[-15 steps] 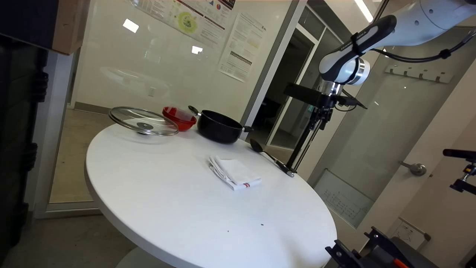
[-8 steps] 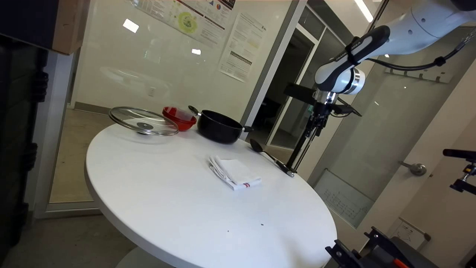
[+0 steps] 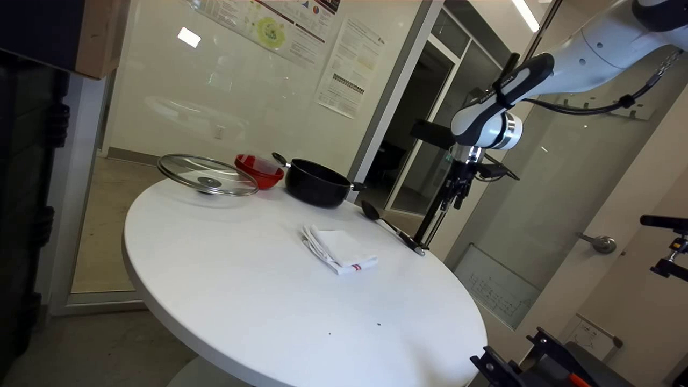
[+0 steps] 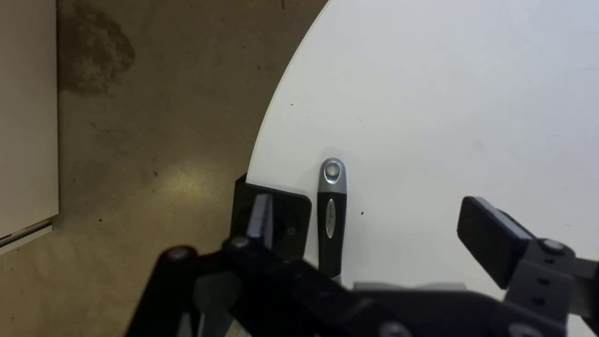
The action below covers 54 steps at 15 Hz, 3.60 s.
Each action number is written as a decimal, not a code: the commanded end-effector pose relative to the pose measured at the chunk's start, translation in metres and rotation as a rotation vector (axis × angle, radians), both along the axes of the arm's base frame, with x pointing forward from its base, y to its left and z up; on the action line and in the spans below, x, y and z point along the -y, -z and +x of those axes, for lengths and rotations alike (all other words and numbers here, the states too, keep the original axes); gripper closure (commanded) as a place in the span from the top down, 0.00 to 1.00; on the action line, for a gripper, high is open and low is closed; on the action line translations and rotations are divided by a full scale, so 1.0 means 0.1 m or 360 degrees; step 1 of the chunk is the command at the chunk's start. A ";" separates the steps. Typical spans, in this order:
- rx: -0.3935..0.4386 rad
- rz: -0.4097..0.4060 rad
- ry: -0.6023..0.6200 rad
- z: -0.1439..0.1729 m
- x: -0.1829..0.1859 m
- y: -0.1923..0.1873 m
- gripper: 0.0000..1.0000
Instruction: Move the black spoon to the left
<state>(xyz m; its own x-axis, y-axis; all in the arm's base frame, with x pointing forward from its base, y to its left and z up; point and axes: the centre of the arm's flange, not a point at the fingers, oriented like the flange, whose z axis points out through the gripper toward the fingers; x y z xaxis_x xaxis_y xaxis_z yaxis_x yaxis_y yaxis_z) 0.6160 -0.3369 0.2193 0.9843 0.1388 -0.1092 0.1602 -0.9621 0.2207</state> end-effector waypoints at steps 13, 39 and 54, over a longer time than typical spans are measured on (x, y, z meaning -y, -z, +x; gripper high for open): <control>-0.0063 -0.0008 0.0014 0.12 0.11 0.60 1.00; -0.0087 -0.0161 0.0001 0.73 0.16 1.40 1.00; -0.0077 -0.0236 -0.0006 0.68 0.11 1.60 1.00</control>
